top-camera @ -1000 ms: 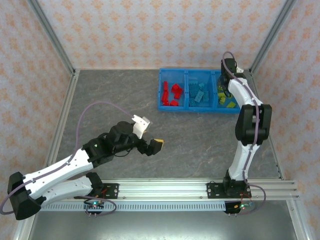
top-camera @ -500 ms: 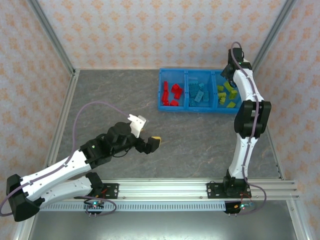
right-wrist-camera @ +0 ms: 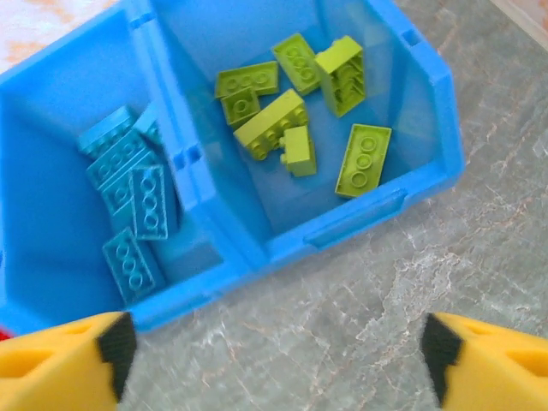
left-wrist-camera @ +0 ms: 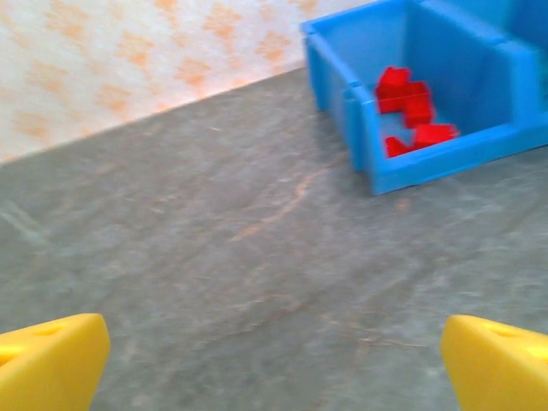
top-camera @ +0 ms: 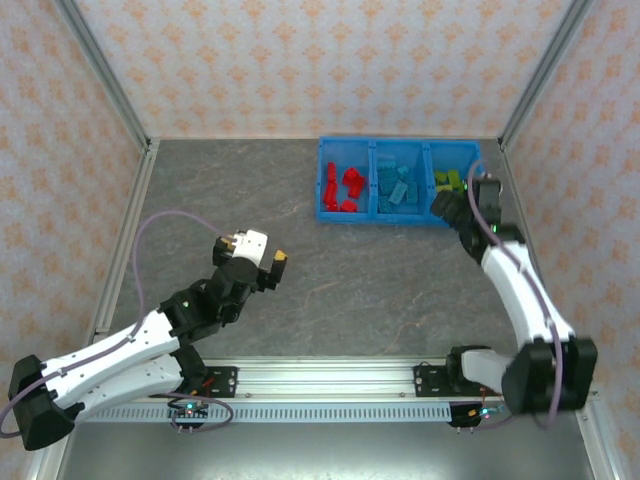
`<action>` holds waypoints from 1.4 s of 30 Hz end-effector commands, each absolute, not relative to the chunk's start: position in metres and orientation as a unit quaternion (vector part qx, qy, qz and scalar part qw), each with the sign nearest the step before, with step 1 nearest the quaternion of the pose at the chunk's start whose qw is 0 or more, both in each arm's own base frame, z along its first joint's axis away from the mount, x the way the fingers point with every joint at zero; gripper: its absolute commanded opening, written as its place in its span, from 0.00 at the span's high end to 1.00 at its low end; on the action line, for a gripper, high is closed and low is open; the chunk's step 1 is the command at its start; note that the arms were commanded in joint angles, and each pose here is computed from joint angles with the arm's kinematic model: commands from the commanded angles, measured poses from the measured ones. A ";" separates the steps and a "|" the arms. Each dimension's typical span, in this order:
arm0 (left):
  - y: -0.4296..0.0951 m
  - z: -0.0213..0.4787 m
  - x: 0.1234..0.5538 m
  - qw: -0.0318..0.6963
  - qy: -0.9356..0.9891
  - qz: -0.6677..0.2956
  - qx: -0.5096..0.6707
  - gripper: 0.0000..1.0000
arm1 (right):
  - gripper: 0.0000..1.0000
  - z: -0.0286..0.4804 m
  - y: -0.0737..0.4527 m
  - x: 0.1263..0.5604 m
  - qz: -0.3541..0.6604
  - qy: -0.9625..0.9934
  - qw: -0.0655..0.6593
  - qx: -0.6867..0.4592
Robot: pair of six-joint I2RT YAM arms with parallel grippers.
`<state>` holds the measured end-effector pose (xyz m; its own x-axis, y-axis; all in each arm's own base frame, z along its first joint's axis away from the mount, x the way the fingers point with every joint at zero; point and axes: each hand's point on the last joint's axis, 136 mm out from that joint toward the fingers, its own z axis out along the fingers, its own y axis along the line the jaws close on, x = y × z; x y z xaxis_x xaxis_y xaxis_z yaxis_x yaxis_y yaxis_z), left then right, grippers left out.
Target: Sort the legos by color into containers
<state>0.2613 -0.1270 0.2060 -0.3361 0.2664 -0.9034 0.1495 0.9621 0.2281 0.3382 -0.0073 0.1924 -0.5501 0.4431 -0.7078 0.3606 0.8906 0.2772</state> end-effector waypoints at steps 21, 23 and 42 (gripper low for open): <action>0.010 0.118 0.384 0.561 0.806 0.181 -0.049 0.00 | 0.01 0.090 -0.039 0.388 -0.061 0.821 0.546 0.153; 0.017 0.112 0.387 0.551 0.818 0.151 -0.063 0.01 | 0.01 0.094 -0.040 0.389 -0.062 0.801 0.574 0.156; 0.037 0.097 0.388 0.550 0.821 0.112 -0.104 0.00 | 0.01 0.091 -0.032 0.390 -0.058 0.819 0.554 0.134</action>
<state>0.3819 0.0383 0.0862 -0.4121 -0.0350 -0.9105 -0.2901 0.9523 0.0947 0.3845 -0.0350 0.0759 -0.3923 0.1679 -0.9044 0.3034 0.9518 0.0451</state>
